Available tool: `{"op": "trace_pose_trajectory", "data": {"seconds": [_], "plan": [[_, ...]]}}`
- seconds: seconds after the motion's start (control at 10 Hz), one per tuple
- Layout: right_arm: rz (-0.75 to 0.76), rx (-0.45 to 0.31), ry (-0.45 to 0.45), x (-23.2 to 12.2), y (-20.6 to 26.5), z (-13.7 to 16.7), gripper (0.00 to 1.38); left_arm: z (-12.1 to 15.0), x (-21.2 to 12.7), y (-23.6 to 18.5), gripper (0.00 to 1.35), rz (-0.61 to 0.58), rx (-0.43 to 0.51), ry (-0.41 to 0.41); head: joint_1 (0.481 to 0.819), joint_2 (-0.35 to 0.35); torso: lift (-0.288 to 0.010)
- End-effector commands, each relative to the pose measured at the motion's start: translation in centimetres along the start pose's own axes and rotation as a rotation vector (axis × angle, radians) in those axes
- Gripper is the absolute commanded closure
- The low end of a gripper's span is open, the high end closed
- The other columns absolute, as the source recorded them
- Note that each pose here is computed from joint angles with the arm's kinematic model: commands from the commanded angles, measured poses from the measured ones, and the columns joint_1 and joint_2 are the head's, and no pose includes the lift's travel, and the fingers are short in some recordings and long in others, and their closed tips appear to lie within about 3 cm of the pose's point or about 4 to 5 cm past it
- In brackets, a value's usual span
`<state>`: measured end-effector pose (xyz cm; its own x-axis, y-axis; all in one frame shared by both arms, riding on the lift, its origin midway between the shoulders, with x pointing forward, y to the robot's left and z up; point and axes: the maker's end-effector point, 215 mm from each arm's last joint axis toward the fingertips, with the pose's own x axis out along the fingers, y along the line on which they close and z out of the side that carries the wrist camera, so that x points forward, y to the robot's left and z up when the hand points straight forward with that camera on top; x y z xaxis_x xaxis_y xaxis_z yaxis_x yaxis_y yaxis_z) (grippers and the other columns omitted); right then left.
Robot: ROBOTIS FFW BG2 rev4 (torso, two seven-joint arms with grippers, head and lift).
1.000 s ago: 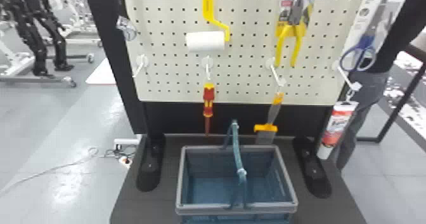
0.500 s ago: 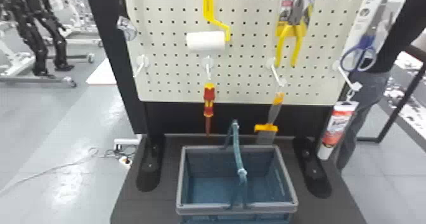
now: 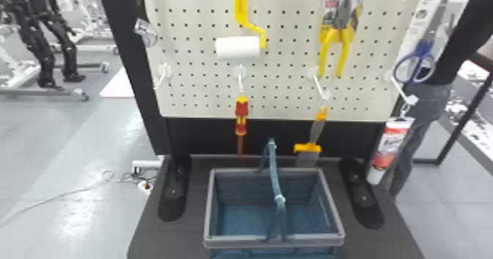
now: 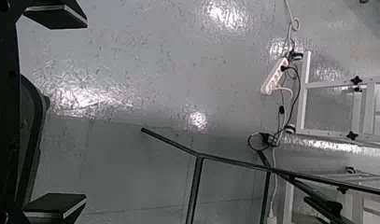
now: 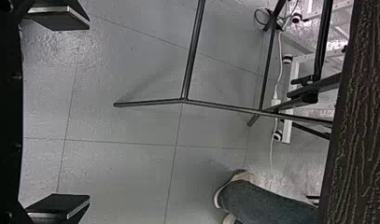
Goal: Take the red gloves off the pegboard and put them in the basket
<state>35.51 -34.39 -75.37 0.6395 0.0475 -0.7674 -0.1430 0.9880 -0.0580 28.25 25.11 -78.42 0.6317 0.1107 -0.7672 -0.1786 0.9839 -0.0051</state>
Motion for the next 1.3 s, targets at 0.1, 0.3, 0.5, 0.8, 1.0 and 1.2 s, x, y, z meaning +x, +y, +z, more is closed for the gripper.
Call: {"op": "trace_pose_trajectory", "data": {"seconds": [0.1, 0.3, 0.5, 0.8, 1.0, 1.2], "plan": [[-0.003, 0.004, 0.000, 0.0, -0.1, -0.1, 0.00, -0.1, 0.0, -0.1, 0.00, -0.003, 0.001, 0.002, 0.549, 0.000, -0.100], [-0.002, -0.003, -0.004, 0.0, 0.0, 0.1, 0.00, -0.2, 0.0, -0.1, 0.00, -0.009, 0.005, 0.005, 0.549, 0.000, -0.100], [0.000, -0.010, -0.003, -0.1, 0.1, -0.2, 0.00, -0.5, -0.1, -0.1, 0.00, -0.015, 0.007, 0.011, 0.549, 0.000, -0.100], [-0.002, -0.032, -0.017, -0.3, -0.2, 0.1, 0.00, -0.9, -0.2, -0.3, 0.00, -0.023, 0.014, 0.021, 0.549, 0.000, -0.100], [-0.009, -0.039, -0.027, -0.3, -0.3, 0.3, 0.00, -1.0, -0.2, -0.3, 0.00, -0.026, 0.014, 0.025, 0.549, 0.000, -0.100], [-0.011, -0.039, -0.028, -0.3, -0.3, 0.3, 0.00, -1.0, -0.2, -0.4, 0.00, -0.027, 0.015, 0.025, 0.549, 0.000, -0.100]]}}
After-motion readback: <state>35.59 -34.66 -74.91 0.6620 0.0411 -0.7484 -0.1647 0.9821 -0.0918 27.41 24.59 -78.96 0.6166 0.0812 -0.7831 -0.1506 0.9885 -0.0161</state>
